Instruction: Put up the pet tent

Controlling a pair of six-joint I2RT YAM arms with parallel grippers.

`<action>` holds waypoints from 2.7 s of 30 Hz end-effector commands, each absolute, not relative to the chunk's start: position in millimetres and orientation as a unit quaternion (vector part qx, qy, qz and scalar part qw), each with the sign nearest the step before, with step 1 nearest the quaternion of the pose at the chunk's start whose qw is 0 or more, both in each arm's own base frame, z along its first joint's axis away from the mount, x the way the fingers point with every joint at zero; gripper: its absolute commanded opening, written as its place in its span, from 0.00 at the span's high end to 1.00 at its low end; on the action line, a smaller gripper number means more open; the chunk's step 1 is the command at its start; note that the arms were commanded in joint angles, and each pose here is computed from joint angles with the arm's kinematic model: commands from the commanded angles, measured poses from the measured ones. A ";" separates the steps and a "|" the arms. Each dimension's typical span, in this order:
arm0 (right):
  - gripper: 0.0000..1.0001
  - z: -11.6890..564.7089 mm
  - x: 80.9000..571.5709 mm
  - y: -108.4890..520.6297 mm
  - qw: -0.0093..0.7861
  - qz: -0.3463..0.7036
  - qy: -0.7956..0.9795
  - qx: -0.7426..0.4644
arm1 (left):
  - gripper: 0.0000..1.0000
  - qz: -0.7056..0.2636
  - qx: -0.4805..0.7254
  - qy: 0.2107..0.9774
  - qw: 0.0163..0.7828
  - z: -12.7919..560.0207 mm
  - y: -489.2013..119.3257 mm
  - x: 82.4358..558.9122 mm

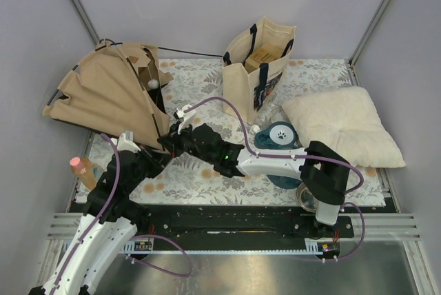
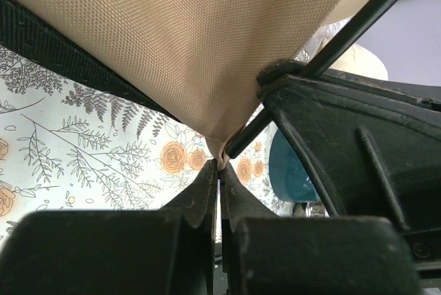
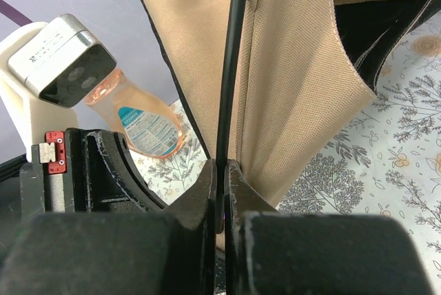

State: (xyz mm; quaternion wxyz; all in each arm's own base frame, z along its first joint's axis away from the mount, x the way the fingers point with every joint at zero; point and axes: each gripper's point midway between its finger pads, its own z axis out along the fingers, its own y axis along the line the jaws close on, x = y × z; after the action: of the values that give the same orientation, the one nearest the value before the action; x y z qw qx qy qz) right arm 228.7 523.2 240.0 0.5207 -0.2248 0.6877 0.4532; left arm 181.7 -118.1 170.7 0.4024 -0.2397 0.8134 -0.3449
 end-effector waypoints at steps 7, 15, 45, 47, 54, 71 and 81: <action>1.00 348.5 302.1 501.8 0.655 0.455 0.594 -0.104 | 1.00 -0.344 -0.202 0.874 0.277 128.1 -134.0 134.9; 1.00 346.0 298.7 494.1 0.653 0.453 0.598 -0.101 | 1.00 -0.337 -0.205 0.876 0.277 125.9 -132.2 135.2; 1.00 377.4 282.9 480.4 0.638 0.498 0.579 -0.098 | 1.00 -0.329 -0.213 0.880 0.269 121.7 -131.2 136.4; 1.00 380.1 281.4 480.3 0.635 0.504 0.577 -0.096 | 1.00 -0.329 -0.212 0.880 0.267 121.1 -131.7 136.1; 1.00 374.9 281.9 479.7 0.628 0.506 0.584 -0.092 | 1.00 -0.326 -0.214 0.881 0.268 120.2 -130.7 136.6; 1.00 350.0 292.9 491.9 0.619 0.495 0.603 -0.093 | 1.00 -0.329 -0.213 0.879 0.271 122.9 -130.5 135.2; 1.00 343.6 294.7 498.1 0.612 0.498 0.607 -0.092 | 1.00 -0.330 -0.212 0.879 0.271 122.9 -130.7 135.1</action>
State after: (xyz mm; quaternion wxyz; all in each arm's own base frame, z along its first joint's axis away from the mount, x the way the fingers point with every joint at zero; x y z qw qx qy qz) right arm 236.8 520.7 240.2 0.4999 -0.2032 0.7008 0.4665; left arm 184.0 -118.6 165.1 0.3940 -0.2419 0.8204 -0.3364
